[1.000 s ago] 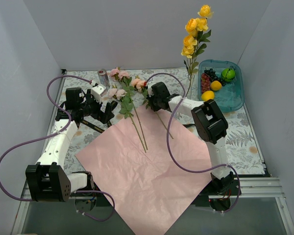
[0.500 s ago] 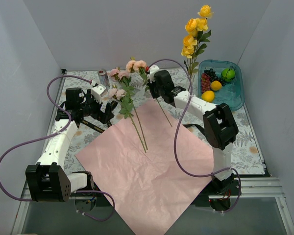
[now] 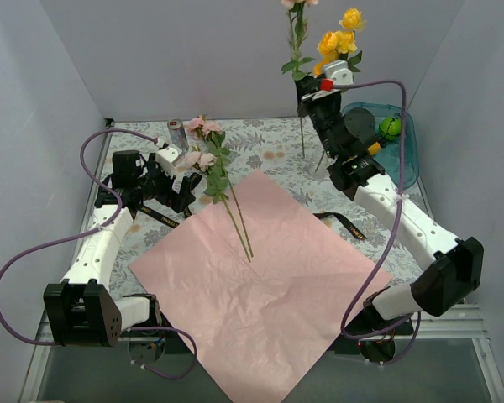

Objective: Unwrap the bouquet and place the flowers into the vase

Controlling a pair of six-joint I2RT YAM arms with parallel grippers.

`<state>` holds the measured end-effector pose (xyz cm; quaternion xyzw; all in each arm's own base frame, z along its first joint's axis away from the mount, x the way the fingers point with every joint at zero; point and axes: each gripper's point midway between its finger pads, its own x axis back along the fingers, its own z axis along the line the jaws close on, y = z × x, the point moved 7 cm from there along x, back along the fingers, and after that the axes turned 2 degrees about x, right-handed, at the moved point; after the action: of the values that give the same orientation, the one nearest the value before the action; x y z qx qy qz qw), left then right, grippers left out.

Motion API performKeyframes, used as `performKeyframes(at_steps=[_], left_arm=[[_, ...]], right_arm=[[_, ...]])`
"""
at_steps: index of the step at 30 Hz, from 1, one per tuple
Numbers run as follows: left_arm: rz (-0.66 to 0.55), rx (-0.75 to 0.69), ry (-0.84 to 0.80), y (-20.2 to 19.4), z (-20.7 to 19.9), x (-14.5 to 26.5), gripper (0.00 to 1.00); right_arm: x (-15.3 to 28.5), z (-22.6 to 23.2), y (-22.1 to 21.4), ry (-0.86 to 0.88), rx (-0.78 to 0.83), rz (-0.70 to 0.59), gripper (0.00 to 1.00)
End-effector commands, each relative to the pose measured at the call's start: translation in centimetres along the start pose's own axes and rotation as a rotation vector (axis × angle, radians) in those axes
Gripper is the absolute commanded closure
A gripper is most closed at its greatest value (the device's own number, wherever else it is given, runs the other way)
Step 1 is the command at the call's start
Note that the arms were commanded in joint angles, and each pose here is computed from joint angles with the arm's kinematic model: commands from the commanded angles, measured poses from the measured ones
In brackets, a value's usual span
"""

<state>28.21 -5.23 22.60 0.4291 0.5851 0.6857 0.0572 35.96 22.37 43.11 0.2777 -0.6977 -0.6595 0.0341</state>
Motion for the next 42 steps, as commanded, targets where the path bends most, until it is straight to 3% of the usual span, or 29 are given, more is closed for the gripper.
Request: performKeyframes(at_steps=[1,9,13,18,42], left_arm=[[-0.037,-0.032,0.024,1.0,0.0,0.7,0.02],[-0.05,-0.025,0.014,1.0,-0.1,0.6,0.02],[-0.067,-0.02,0.0,2.0,0.0,0.6,0.02],[-0.059,-0.026,-0.005,2.1,0.3,0.3,0.02],[-0.018,-0.012,-0.076,1.7,0.6,-1.1,0.02]], right_arm=[[0.6,-3.9,7.5,-0.154,0.117,-0.315,0.99],[3.6,-8.1,7.0,-0.269,0.27,-0.568,0.99],[3.9,-10.7,5.5,-0.271,0.158,-0.569,0.99],[4.3,-12.0,4.8,-0.27,0.203,-0.578,0.99],[1.9,-12.3,1.1,-0.17,0.125,-0.63,0.99]])
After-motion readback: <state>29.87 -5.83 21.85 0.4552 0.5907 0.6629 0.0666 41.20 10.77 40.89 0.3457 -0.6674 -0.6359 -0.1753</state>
